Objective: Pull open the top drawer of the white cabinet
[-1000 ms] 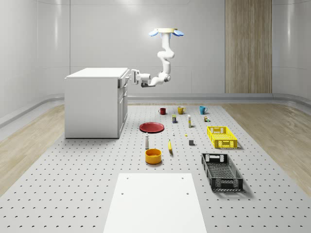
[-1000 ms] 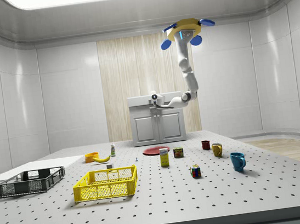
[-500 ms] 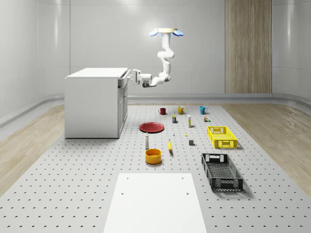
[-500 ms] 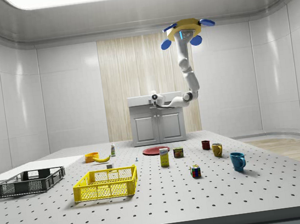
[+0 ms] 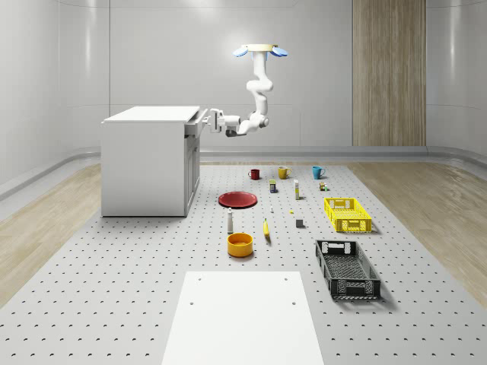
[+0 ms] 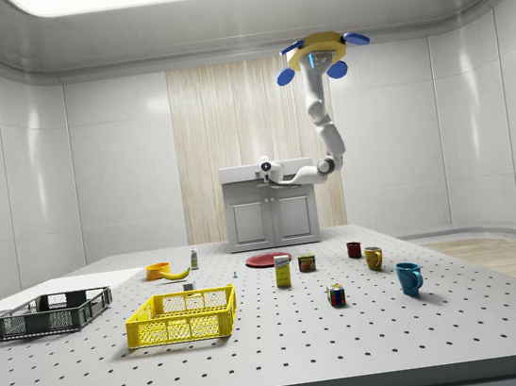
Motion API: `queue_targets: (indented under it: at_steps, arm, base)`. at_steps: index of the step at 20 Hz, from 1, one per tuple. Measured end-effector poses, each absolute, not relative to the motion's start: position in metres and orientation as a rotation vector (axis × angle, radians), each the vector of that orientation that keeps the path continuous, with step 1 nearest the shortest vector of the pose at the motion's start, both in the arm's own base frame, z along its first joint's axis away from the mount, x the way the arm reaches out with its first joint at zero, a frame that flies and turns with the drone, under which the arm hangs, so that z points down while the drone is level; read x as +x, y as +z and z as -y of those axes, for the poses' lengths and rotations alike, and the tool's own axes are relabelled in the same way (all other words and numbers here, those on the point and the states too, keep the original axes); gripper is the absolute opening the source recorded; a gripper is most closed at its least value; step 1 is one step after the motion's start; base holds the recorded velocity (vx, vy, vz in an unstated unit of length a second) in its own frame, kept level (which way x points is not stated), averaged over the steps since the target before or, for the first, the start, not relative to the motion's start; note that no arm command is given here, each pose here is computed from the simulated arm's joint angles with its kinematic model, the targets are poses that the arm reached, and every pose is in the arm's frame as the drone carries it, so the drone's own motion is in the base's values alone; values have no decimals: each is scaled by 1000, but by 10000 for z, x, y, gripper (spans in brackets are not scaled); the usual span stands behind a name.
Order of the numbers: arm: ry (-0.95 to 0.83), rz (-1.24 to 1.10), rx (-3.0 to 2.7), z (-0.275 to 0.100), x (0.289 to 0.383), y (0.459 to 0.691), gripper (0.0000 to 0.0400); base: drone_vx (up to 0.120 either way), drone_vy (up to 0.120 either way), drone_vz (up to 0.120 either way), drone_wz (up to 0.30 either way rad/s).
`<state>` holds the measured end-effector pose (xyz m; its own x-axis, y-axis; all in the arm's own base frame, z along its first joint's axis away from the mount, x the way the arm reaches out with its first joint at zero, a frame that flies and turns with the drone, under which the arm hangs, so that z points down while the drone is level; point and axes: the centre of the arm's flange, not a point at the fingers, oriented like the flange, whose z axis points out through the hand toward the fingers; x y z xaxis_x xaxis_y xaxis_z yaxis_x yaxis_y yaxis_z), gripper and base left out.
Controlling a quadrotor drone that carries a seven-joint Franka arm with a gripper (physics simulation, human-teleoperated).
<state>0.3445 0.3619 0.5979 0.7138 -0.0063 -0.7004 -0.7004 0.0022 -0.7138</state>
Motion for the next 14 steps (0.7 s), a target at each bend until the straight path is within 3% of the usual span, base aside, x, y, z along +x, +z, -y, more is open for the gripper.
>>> queue_targets:
  at_steps: [14]
  arm:
    - [585, -587, -1488, -3096, 3448, 5965, 113]
  base:
    - [0, 0, 0, 0]
